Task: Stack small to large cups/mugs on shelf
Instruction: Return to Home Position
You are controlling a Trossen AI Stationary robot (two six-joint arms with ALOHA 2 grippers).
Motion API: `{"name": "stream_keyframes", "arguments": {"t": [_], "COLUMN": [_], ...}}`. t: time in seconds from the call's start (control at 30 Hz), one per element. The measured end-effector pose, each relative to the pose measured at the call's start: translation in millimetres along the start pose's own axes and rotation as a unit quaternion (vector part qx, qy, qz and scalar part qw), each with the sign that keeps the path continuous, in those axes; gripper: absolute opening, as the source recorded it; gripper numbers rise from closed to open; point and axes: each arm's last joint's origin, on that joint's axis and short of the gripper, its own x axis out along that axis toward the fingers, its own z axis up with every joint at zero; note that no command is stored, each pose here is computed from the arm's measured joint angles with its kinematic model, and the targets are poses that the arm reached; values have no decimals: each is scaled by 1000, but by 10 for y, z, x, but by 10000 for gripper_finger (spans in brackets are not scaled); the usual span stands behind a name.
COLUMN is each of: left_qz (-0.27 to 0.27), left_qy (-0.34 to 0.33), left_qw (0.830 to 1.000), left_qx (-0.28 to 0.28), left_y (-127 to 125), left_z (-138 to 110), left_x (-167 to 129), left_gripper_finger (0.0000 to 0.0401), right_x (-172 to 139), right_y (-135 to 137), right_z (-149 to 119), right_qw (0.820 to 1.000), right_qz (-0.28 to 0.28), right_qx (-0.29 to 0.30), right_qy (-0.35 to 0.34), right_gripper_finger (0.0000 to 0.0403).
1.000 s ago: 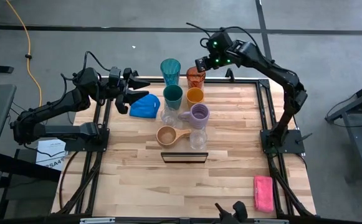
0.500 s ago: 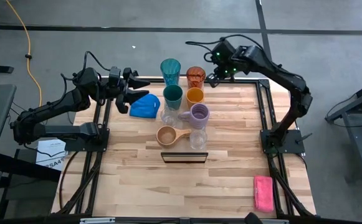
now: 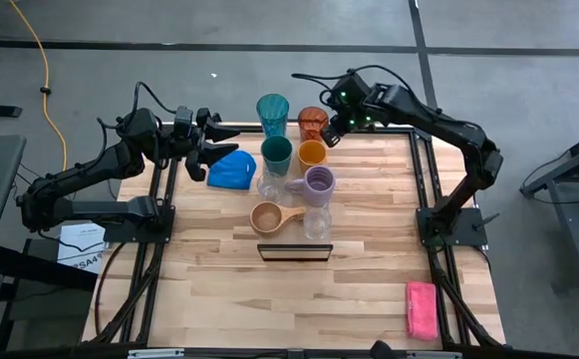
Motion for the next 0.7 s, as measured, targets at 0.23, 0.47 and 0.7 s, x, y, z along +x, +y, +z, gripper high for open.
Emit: {"name": "stream_keyframes", "arguments": {"t": [0.23,0.47,0.7], "left_qz": [1,1,7], "left_qy": [0,0,19], "left_qw": [1000,1000,1000], "left_qx": [1,1,-6], "left_y": [1,1,13], "left_z": [0,0,-39], "left_x": [0,0,-1], "left_gripper_finger": [207,207,207], "right_x": [-16,-15,-52], "right_y": [23,34,18], "right_z": [24,73,-1], "right_qw": [999,998,999], "right_qz": [41,46,41], "right_qx": [2,13,-2], "right_qy": [-6,-30,3], "right_gripper_finger": [0,0,0]}}
